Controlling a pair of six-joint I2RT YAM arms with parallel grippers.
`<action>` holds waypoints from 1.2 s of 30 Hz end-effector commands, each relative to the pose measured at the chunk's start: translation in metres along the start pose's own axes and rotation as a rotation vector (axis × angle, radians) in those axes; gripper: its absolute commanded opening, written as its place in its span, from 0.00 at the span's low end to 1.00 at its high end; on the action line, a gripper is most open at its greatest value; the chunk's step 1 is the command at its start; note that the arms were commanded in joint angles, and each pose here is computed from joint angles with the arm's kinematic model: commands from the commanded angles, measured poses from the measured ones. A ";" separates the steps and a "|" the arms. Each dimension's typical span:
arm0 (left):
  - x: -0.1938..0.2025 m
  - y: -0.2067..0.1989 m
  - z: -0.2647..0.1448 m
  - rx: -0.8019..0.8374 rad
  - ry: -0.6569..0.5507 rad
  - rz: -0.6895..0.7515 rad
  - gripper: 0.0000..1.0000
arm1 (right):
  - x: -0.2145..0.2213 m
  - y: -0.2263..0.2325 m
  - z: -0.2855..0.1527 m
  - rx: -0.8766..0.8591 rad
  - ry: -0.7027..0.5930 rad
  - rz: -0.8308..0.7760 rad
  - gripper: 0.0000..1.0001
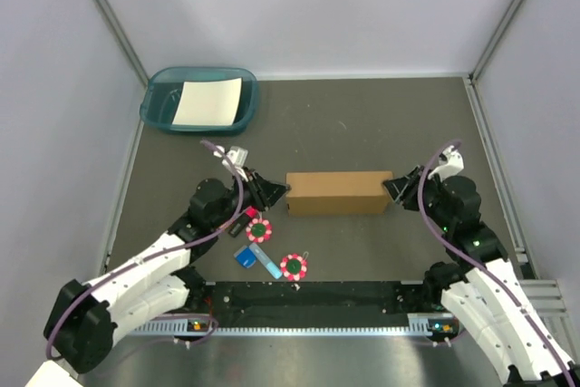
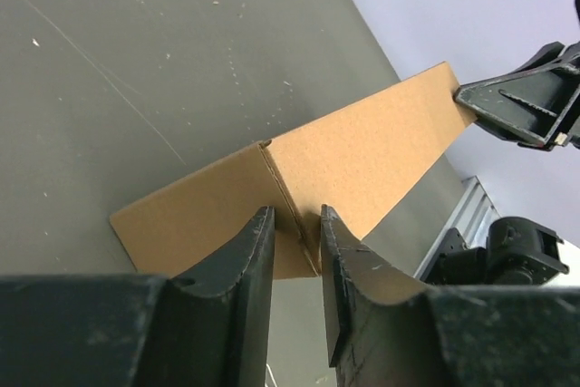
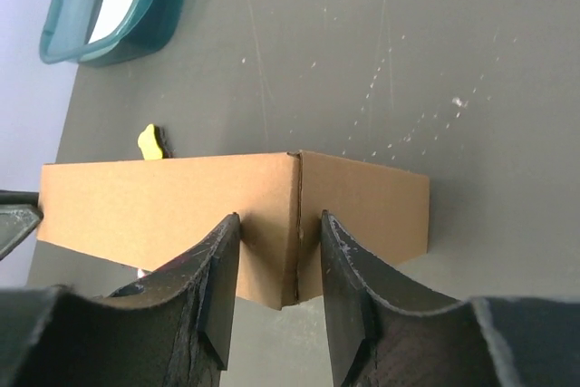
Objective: Fold the paper box
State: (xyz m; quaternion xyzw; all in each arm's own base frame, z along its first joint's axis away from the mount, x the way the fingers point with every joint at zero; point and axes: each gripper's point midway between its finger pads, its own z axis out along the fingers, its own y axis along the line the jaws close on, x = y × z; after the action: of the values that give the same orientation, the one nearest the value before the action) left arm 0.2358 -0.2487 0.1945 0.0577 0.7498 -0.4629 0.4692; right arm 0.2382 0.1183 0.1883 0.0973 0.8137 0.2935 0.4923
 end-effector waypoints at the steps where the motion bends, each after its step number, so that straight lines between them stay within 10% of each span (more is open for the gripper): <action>1: 0.050 -0.004 -0.030 0.045 0.106 -0.009 0.27 | 0.067 0.001 -0.030 -0.040 0.221 0.072 0.33; 6: 0.052 0.006 -0.067 -0.012 0.028 -0.023 0.63 | 0.056 0.017 -0.064 -0.112 0.140 0.117 0.54; 11: -0.021 0.005 -0.106 -0.111 -0.303 -0.008 0.98 | 0.013 0.037 -0.087 -0.129 0.026 0.112 0.65; 24: 0.067 0.028 -0.040 -0.201 0.179 -0.153 0.99 | 0.071 -0.029 -0.033 0.188 0.241 0.130 0.70; 36: 0.105 0.014 -0.024 -0.015 0.297 -0.175 0.93 | 0.118 -0.033 -0.005 0.095 0.349 0.175 0.64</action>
State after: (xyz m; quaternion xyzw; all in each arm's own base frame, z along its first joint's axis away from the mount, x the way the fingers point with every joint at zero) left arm 0.1763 -0.2402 0.0977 0.0219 0.8482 -0.4244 0.3161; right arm 0.1708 0.1246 0.0800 0.1503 0.9056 0.2607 0.2991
